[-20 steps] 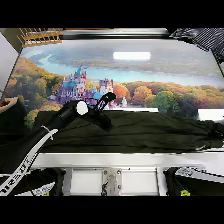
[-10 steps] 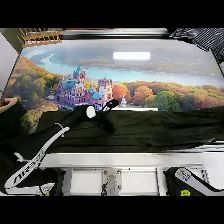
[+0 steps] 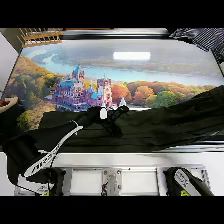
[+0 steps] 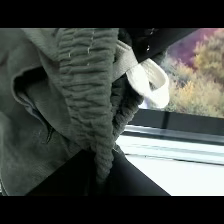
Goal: Fold the clothes and pants, and hang the long-sleeved shirts on hangers.
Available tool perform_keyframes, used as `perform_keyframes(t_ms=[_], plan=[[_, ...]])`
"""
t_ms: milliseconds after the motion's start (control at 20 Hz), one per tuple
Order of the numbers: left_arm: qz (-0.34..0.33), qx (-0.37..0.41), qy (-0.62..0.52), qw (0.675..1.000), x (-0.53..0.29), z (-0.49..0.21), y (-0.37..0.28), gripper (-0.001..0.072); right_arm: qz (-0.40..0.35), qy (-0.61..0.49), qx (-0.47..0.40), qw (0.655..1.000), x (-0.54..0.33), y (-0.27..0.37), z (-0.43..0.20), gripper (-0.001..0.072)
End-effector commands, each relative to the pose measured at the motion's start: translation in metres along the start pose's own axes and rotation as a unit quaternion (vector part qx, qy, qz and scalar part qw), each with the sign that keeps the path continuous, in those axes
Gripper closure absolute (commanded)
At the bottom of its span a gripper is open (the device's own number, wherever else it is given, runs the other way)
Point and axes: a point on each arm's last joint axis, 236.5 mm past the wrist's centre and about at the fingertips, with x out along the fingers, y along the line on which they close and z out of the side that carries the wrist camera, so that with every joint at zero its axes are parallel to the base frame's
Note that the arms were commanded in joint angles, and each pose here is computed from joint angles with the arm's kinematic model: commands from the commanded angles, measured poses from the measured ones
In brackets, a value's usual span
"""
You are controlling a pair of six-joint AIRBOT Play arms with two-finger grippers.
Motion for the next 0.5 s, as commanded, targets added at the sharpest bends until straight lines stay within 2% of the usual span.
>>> perform_keyframes(t_ms=[0, 150, 450], plan=[[-0.001, 0.001, 0.012, 1.0, 0.003, -0.005, -0.001, 0.07, 0.001, -0.018, -0.026, 0.999, -0.032, 0.028, 0.01, 0.0674], [-0.001, 0.001, 0.013, 1.0, 0.003, -0.005, -0.001, 0.0701, -0.006, -0.056, -0.024, 0.998, -0.054, 0.044, 0.027, 0.0674], [-0.002, 0.001, 0.013, 1.0, 0.003, -0.005, -0.001, 0.07, 0.009, -0.115, -0.073, 0.991, -0.088, 0.089, 0.053, 0.0675]])
